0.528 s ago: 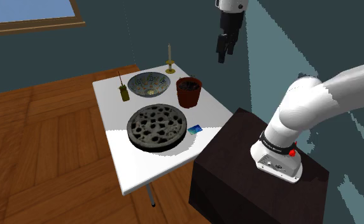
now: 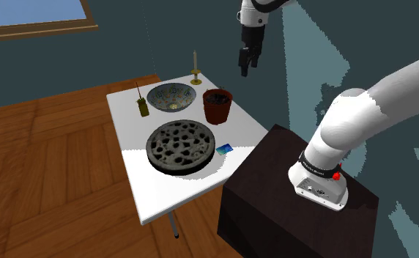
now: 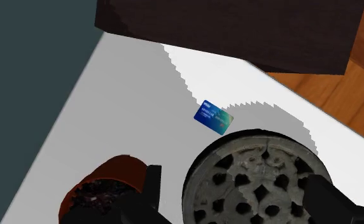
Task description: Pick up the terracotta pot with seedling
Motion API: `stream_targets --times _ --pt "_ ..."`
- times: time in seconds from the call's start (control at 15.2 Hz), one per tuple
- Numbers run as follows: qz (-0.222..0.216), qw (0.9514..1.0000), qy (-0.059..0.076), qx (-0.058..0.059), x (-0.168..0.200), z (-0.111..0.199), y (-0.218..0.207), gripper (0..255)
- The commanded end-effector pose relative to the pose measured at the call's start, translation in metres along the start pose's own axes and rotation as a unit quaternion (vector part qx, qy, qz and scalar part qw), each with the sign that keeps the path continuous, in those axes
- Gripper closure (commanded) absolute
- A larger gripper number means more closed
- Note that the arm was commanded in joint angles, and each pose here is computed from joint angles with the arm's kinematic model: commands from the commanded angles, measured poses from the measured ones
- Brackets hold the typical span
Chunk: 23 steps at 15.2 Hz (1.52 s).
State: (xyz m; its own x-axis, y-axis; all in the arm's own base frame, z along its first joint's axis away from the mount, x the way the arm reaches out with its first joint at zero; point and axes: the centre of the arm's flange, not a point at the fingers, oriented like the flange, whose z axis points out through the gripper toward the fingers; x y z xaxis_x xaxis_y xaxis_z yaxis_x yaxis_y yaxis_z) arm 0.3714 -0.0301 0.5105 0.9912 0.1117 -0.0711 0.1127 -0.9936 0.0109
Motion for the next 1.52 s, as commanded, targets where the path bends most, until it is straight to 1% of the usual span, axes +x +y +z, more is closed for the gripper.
stream_targets --times 0.0,1.25,1.45 --pt "-0.001 1.0000 -0.002 0.000 0.020 0.015 0.009 0" --pt "-0.011 0.9995 -0.029 0.002 0.197 0.159 0.127 0" --pt "-0.012 0.9995 -0.030 0.002 0.203 0.173 0.130 0"
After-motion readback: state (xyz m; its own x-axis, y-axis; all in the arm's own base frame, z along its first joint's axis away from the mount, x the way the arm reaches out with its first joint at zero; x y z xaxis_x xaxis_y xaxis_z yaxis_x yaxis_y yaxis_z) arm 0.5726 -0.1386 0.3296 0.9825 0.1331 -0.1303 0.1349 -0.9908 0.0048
